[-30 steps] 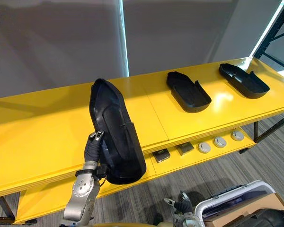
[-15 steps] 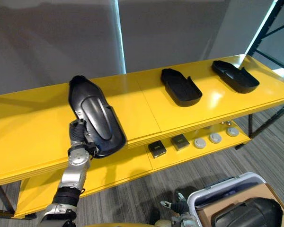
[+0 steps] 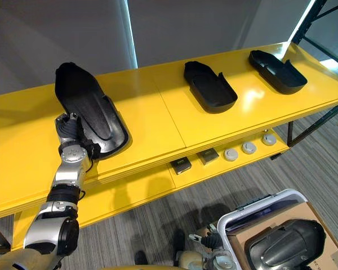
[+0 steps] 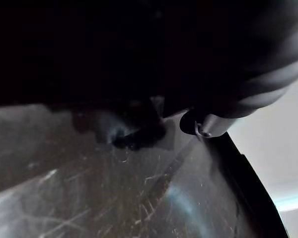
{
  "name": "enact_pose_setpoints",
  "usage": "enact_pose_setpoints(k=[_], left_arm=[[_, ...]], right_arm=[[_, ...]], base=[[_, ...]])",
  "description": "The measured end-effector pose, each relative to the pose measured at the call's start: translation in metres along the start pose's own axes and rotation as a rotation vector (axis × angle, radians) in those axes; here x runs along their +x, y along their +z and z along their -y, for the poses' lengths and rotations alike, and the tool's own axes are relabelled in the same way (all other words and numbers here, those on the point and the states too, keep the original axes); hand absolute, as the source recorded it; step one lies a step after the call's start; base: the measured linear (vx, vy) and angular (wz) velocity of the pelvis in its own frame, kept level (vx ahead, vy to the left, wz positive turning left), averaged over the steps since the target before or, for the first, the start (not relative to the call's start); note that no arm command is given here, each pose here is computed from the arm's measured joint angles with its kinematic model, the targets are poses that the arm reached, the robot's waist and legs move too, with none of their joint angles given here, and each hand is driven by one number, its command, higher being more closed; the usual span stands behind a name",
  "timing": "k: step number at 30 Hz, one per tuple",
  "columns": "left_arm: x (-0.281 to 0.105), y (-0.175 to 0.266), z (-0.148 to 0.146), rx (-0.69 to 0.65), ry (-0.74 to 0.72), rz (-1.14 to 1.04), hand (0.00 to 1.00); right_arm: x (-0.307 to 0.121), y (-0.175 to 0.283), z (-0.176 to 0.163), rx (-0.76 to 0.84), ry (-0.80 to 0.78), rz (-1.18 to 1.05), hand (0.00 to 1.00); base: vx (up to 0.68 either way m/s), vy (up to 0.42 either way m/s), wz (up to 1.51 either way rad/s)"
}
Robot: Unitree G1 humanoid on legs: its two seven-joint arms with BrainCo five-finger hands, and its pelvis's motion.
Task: Walk over and take plastic housings, then place them on the shelf
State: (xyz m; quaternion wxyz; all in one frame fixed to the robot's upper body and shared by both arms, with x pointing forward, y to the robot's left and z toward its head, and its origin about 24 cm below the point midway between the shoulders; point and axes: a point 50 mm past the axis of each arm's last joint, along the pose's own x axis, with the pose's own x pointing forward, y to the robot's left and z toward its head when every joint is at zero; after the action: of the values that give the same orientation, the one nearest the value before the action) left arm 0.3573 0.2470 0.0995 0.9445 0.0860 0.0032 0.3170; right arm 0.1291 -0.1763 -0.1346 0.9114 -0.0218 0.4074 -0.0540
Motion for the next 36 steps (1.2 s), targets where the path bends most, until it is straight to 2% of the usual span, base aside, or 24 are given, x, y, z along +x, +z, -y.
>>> enact_pose_setpoints(k=[9, 12, 16, 20, 24, 25, 28, 30, 33, 36], left_arm=[[0.001, -0.001, 0.003, -0.019, -0.018, -0.025, 0.0], [0.001, 0.003, 0.004, -0.061, -0.01, -0.021, 0.0], [-0.001, 0.031, 0.003, -0.147, 0.019, 0.087, 0.0], [-0.029, 0.08, 0.013, -0.295, -0.022, 0.32, 0.0], [-0.068, 0.086, 0.021, -0.341, -0.105, 0.436, 0.0], [-0.081, 0.08, 0.024, -0.329, -0.135, 0.446, 1.0], [-0.107, 0.06, 0.025, -0.238, -0.208, 0.464, 1.0], [-0.127, 0.039, 0.023, -0.133, -0.28, 0.47, 1.0], [-0.147, 0.01, 0.026, 0.006, -0.396, 0.43, 1.0], [-0.156, -0.002, 0.029, 0.093, -0.449, 0.422, 1.0]], right_arm=[[0.0, 0.001, 0.002, 0.015, -0.011, 0.007, 0.0], [0.0, 0.0, 0.002, 0.016, -0.013, 0.006, 0.0], [0.0, 0.001, 0.004, 0.014, -0.017, 0.008, 0.0], [0.0, 0.0, 0.005, 0.013, -0.021, 0.005, 0.0], [0.0, 0.0, 0.005, 0.022, -0.023, 0.004, 0.0], [0.0, 0.0, 0.005, 0.025, -0.023, 0.004, 0.0], [0.0, -0.001, 0.005, 0.041, -0.026, 0.004, 0.0], [0.0, -0.004, 0.005, 0.047, -0.025, -0.002, 0.0], [-0.001, -0.007, 0.005, 0.043, -0.023, -0.015, 0.0], [-0.001, -0.007, 0.005, 0.04, -0.021, -0.015, 0.0]], base=[[-0.02, 0.01, 0.02], [-0.05, 0.0, 0.03], [-0.03, 0.003, 0.05], [0.0, 0.013, 0.11], [0.01, 0.026, 0.03], [0.0, 0.04, 0.03], [-0.02, 0.038, 0.07], [-0.05, 0.023, 0.07], [-0.07, 0.008, 0.03], [-0.07, 0.002, -0.02]])
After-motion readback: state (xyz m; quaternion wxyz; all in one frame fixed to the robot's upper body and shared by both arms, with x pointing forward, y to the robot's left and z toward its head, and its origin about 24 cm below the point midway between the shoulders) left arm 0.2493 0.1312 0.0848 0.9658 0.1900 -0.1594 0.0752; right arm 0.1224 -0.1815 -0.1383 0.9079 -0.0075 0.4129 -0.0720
